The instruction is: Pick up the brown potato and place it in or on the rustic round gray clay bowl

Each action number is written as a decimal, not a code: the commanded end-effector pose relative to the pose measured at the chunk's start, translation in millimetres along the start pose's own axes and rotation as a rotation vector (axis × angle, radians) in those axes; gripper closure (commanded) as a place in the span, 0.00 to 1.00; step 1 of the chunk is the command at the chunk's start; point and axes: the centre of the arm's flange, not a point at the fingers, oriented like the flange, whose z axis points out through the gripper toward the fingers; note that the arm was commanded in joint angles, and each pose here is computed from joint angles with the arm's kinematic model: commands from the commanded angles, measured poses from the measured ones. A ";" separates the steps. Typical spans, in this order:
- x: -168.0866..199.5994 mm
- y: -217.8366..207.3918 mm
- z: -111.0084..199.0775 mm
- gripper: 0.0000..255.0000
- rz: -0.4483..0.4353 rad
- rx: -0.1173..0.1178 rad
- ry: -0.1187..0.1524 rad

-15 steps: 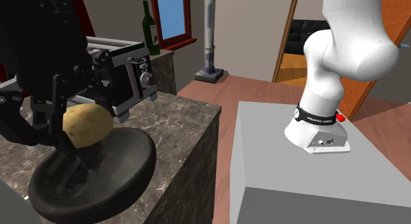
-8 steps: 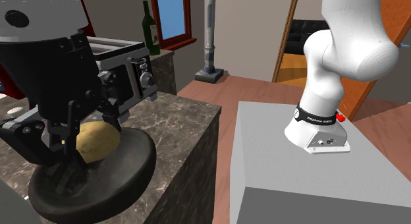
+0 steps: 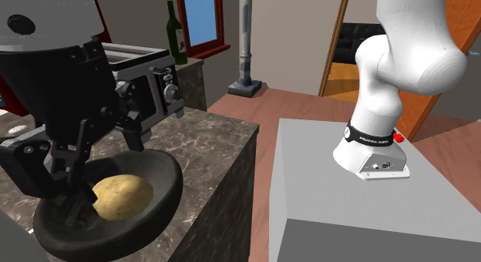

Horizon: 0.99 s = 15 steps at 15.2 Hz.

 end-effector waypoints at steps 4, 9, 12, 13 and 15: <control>0.0 0.0 0.0 0.00 0.000 0.000 0.000; 0.0 0.0 -50.0 0.00 0.000 0.000 0.000; 0.0 0.0 -50.0 0.00 0.000 0.000 0.000; 0.0 0.0 -50.0 0.00 0.000 0.000 0.000; 0.0 0.0 -50.0 0.00 0.000 0.000 0.000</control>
